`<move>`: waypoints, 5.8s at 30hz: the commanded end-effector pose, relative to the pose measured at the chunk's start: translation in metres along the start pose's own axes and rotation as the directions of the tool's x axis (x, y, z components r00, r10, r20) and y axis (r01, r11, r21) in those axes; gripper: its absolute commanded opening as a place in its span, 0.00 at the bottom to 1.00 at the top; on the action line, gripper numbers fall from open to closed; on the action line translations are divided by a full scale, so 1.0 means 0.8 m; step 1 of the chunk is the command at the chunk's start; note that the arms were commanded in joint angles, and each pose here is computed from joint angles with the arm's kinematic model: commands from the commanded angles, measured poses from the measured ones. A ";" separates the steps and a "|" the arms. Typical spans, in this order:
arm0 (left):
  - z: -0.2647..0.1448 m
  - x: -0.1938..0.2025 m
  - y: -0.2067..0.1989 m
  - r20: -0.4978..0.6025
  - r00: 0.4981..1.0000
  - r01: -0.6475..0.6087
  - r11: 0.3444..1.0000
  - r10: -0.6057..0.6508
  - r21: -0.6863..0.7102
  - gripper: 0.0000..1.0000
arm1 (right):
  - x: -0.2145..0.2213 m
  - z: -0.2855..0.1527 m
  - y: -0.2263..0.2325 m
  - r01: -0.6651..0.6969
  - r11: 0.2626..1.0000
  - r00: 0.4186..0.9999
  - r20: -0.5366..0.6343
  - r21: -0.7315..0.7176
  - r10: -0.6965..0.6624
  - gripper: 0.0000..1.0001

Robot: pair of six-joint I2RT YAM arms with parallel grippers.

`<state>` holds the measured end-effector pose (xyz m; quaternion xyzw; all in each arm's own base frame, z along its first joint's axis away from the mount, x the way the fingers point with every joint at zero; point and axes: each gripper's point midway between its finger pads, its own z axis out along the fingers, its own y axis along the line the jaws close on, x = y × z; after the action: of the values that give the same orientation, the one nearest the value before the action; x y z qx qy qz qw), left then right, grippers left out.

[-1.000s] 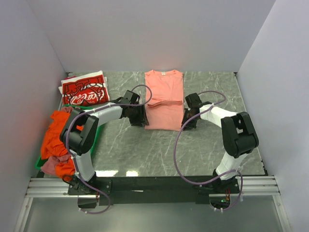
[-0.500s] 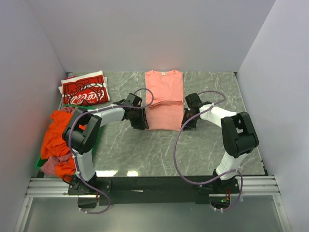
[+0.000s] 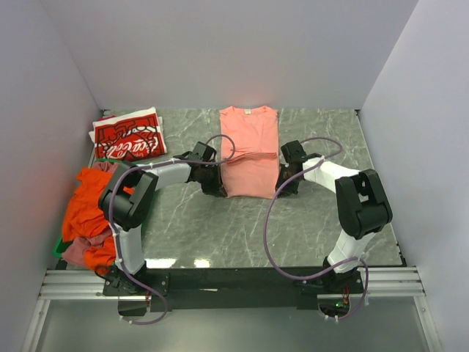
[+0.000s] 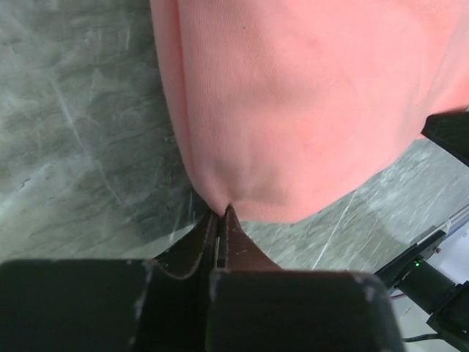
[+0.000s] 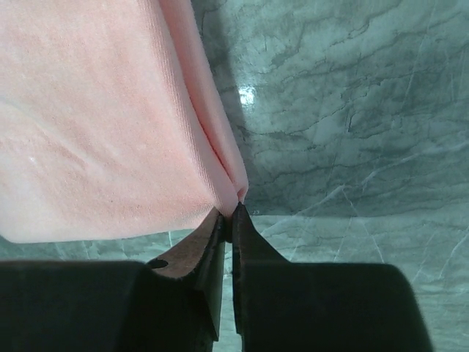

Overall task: Fold and stack the t-shirts
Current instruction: Fold the tshirt

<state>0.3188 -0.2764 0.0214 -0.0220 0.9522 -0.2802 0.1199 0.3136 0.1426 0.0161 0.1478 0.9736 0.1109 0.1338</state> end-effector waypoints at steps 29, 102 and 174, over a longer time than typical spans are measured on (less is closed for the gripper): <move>-0.162 0.046 -0.030 0.060 0.997 -0.059 0.996 0.055 0.068 0.00 | 0.045 -0.145 0.013 0.057 0.998 0.989 0.135 -0.017 -0.055 0.00; -0.096 -0.182 0.009 0.013 0.991 0.130 0.979 -0.133 0.159 0.00 | -0.200 -0.046 0.075 -0.002 0.990 0.985 0.169 0.139 -0.022 0.00; -0.001 -0.034 0.046 0.182 0.965 0.108 0.923 -0.186 0.368 0.79 | 0.003 0.007 0.049 0.130 0.991 0.987 -0.094 0.014 -0.128 0.47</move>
<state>0.3529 -0.2488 0.0461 -0.0663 0.8305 -0.5086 0.2174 0.3312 0.1899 0.0224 0.0844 0.9845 0.1142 0.1026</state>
